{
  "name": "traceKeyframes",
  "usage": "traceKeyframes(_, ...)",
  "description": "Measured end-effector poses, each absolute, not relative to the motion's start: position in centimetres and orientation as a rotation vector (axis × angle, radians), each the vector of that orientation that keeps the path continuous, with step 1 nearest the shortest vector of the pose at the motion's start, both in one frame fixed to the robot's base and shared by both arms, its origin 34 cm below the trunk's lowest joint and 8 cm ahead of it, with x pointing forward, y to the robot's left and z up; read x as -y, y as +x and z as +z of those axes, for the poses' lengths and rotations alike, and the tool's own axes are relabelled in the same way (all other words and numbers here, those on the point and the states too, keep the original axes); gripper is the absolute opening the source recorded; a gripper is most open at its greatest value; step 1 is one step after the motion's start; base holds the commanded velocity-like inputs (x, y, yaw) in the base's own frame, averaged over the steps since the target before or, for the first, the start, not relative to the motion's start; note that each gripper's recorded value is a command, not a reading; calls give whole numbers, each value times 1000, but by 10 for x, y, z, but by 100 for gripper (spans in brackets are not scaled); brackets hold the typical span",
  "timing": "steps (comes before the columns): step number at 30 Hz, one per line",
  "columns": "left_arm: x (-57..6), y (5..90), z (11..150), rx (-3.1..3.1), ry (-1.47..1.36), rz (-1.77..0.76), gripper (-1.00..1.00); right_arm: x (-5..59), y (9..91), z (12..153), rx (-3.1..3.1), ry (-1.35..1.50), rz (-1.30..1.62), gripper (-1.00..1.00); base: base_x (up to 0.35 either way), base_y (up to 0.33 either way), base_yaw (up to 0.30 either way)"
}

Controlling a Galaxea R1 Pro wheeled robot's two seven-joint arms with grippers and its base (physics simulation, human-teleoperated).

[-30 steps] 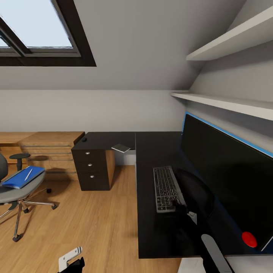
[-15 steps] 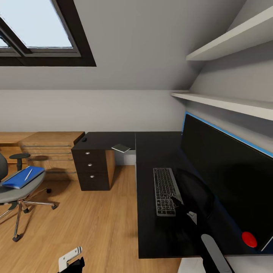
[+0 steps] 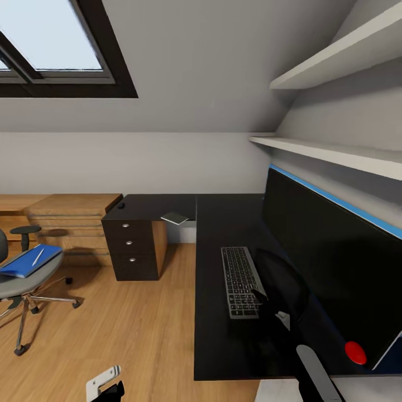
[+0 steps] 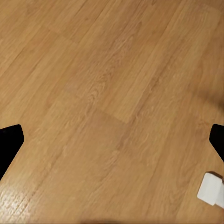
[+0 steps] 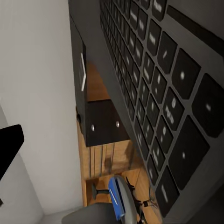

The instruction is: In the bedroom, organize the workspace by keeping the computer under the desk, ensuring the monitor is on the desk, placing the keyboard on the desk next to the monitor, placing the mouse on the desk next to the keyboard, moving the folder from the swivel chair onto the desk next to the mouse, stacking the notebook on top of the folder with the pen on top of the notebook, and positioning the swivel chair next to the desk.

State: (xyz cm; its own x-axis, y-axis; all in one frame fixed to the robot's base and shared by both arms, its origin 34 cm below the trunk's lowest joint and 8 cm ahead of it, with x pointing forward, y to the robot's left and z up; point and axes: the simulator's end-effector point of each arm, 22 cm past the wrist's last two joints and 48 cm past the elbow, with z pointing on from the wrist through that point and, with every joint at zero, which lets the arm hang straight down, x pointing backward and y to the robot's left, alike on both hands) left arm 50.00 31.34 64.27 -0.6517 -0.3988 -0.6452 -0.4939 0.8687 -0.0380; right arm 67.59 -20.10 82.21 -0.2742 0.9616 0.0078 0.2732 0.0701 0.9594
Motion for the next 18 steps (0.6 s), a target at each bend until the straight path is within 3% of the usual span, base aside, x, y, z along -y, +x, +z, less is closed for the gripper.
traceKeyframes(18,-313,498,631,-2366,-653,195,100,202,676,811,-1647,1248,1236,100,0,-3,0)
